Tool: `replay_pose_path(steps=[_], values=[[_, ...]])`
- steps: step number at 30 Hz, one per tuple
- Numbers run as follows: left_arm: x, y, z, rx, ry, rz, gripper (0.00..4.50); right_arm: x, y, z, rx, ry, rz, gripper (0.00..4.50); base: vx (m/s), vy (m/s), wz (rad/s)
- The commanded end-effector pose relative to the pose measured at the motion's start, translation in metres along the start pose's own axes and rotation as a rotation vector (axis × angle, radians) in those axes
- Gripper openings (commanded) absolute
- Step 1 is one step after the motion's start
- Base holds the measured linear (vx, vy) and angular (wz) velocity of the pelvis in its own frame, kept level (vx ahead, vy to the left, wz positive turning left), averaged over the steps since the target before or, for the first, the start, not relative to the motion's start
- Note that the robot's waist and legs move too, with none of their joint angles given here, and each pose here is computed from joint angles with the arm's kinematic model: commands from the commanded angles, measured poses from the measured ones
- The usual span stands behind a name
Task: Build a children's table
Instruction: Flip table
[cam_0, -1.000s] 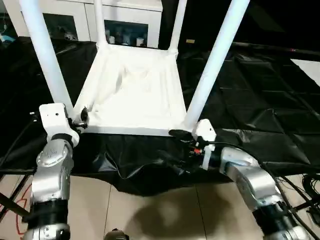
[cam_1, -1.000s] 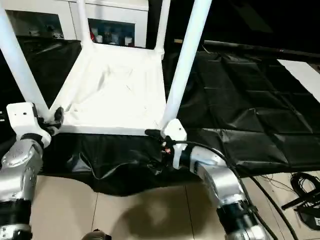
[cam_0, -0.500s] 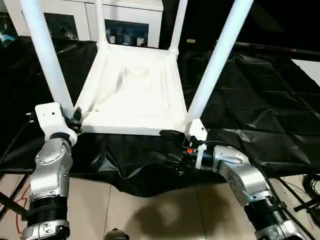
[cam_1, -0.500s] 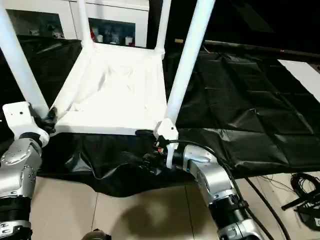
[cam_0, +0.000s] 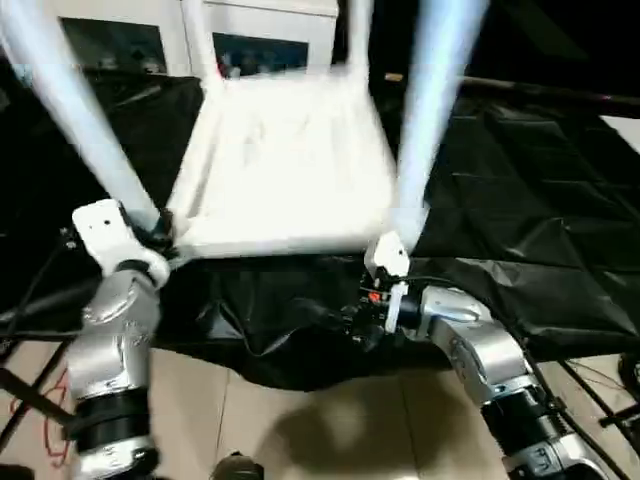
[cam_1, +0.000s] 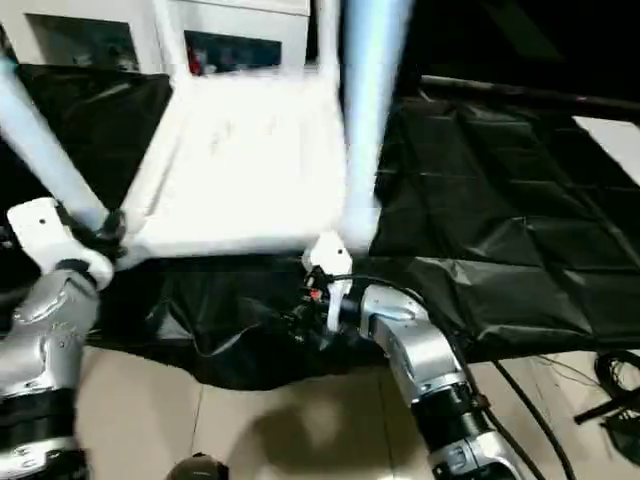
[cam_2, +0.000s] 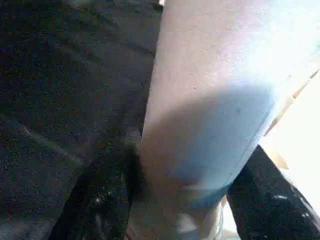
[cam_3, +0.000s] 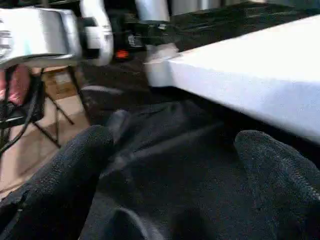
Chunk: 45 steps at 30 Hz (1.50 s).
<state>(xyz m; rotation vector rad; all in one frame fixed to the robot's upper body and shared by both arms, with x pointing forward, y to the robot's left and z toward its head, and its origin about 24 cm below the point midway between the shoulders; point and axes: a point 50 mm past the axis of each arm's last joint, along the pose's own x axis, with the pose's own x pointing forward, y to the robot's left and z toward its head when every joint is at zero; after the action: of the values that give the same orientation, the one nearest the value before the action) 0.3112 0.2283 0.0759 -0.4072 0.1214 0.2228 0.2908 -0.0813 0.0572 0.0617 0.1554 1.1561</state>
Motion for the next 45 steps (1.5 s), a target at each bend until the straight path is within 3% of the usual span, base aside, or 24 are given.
replay_pose_path(steps=[1,5,7,16,17,25,34,45], values=[[0.000,-0.021,-0.007,-0.125,0.046,-0.087,2.31,-0.006,-0.011,-0.007,0.051,0.028,-0.107,4.50,0.000,0.000,0.00],[-0.004,-0.038,-0.009,-0.076,0.069,-0.165,2.23,-0.006,-0.024,-0.009,0.144,-0.024,-0.246,4.50,0.000,0.000,0.00],[-0.006,-0.046,-0.010,-0.079,0.089,-0.189,2.20,-0.003,-0.028,-0.003,0.228,-0.115,-0.293,4.50,0.000,0.000,0.00],[-0.008,-0.058,-0.012,-0.094,0.112,-0.219,2.19,0.012,-0.041,0.012,0.389,-0.278,-0.374,4.50,0.000,0.000,0.00],[-0.009,-0.062,-0.014,-0.092,0.120,-0.233,2.19,0.018,-0.045,0.018,0.456,-0.333,-0.367,4.50,0.000,0.000,0.00],[-0.011,-0.069,-0.014,-0.090,0.128,-0.271,2.19,0.030,-0.054,0.022,0.547,-0.359,-0.412,4.50,0.000,0.000,0.00],[-0.016,-0.074,-0.019,-0.068,0.158,-0.321,2.19,0.027,-0.075,0.029,0.745,-0.498,-0.535,4.50,0.000,0.000,0.00],[-0.025,-0.083,-0.027,-0.040,0.205,-0.419,2.19,0.023,-0.082,0.030,0.798,-0.547,-0.550,3.42,0.000,0.000,0.00]])
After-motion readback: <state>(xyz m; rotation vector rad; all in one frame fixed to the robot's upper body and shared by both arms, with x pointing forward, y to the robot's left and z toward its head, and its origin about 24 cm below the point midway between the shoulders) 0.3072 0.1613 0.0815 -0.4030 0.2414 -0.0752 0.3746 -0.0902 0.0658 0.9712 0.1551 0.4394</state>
